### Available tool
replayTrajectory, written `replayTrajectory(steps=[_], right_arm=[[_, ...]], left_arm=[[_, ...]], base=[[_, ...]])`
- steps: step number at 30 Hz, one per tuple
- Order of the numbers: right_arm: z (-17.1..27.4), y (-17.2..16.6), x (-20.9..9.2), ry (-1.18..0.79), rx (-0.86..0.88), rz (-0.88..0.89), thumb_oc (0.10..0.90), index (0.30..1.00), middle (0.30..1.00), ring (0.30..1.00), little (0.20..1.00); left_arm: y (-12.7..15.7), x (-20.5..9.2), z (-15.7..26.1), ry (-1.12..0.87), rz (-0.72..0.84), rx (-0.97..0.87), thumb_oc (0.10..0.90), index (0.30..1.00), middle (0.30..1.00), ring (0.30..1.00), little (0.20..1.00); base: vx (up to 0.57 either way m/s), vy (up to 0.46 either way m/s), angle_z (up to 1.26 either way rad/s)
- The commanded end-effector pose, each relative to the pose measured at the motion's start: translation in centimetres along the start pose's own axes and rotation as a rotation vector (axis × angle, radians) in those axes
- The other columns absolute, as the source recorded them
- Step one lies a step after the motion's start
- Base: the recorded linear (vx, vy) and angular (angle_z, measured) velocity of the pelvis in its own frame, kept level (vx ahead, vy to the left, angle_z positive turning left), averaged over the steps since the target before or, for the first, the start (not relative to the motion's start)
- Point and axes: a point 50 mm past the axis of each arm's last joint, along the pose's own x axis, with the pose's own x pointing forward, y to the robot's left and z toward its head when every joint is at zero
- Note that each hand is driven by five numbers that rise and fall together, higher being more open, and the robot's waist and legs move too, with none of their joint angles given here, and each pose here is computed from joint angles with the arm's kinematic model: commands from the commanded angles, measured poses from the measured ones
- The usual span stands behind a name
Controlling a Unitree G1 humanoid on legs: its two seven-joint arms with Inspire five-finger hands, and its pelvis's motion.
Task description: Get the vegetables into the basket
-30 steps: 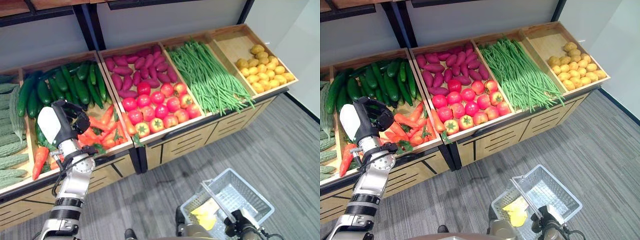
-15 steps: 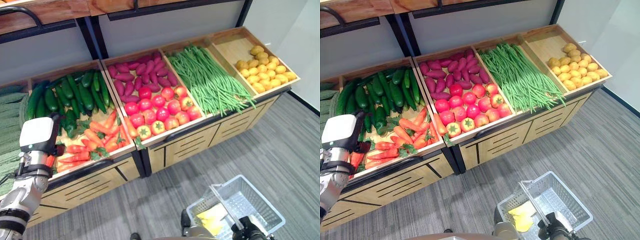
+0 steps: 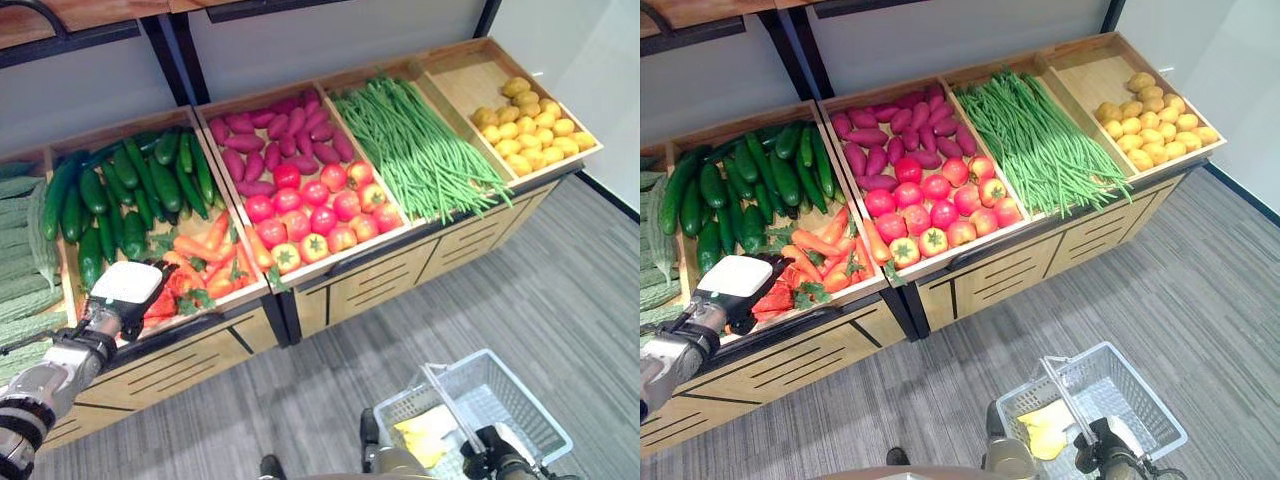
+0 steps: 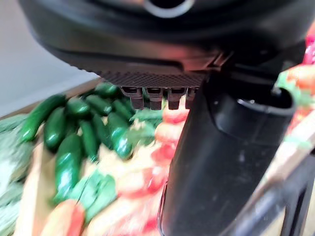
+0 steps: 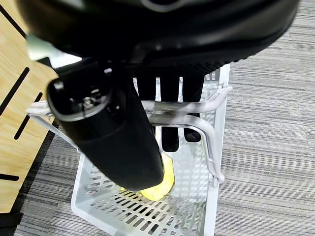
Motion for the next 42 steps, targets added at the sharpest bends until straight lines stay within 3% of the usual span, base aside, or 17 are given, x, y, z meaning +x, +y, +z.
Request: replayTrajectory(steps=[1,10,13,14,15,17,18,33,42], right_arm=[[1.5,-1.5,0.5,-0.072,0.005,-0.054,0.4,0.3,0.3,0.3,0.3],[1.7,-1.9,0.6,-0.068,0.006,-0.07,0.4,0.3,0.3,0.3,0.3],[2.0,-2.3,0.7,-0.078,0.006,-0.081,0.4,0.3,0.3,0.3,0.3],[2.1,-2.5,0.7,-0.084,0.006,-0.086,0.4,0.3,0.3,0.3,0.3],[2.2,-2.6,0.8,-0.089,0.001,-0.087,0.4,0.3,0.3,0.3,0.3],[2.7,-2.8,0.8,-0.11,-0.01,-0.091,0.4,0.3,0.3,0.3,0.3],[2.8,-2.8,0.8,-0.116,-0.009,-0.093,0.4,0.3,0.3,0.3,0.3],[4.8,-2.8,1.0,-0.189,-0.016,-0.096,0.4,0.3,0.3,0.3,0.3],[2.7,-2.6,0.8,-0.119,-0.028,-0.088,0.4,0.3,0.3,0.3,0.3]], left_arm=[[7.3,1.4,-4.2,0.156,0.29,0.05,0.9,1.0,1.0,1.0,1.0],[7.3,1.9,-3.6,0.141,0.287,0.048,0.9,1.0,1.0,1.0,1.0],[6.1,1.7,-3.3,0.11,0.216,0.049,0.9,1.0,1.0,1.0,1.0],[5.8,1.5,-3.3,0.1,0.19,0.073,0.869,0.956,0.956,0.956,0.956],[5.6,1.5,-3.4,0.087,0.166,0.115,0.806,0.868,0.868,0.868,0.868],[5.4,1.7,-3.1,0.049,0.122,0.188,0.576,0.547,0.547,0.547,0.547],[5.2,1.9,-2.8,0.036,0.113,0.206,0.4,0.3,0.3,0.3,0.3],[4.9,3.3,-1.5,0.037,0.147,0.223,0.4,0.3,0.3,0.3,0.3],[7.8,2.1,-3.7,0.082,0.262,0.256,0.4,0.3,0.3,0.3,0.3]], base=[[0.0,0.0,0.0],[0.0,0.0,0.0],[0.0,0.0,0.0],[0.0,0.0,0.0],[0.0,0.0,0.0],[0.0,0.0,0.0],[0.0,0.0,0.0],[0.0,0.003,-0.01],[0.0,-0.002,0.01]])
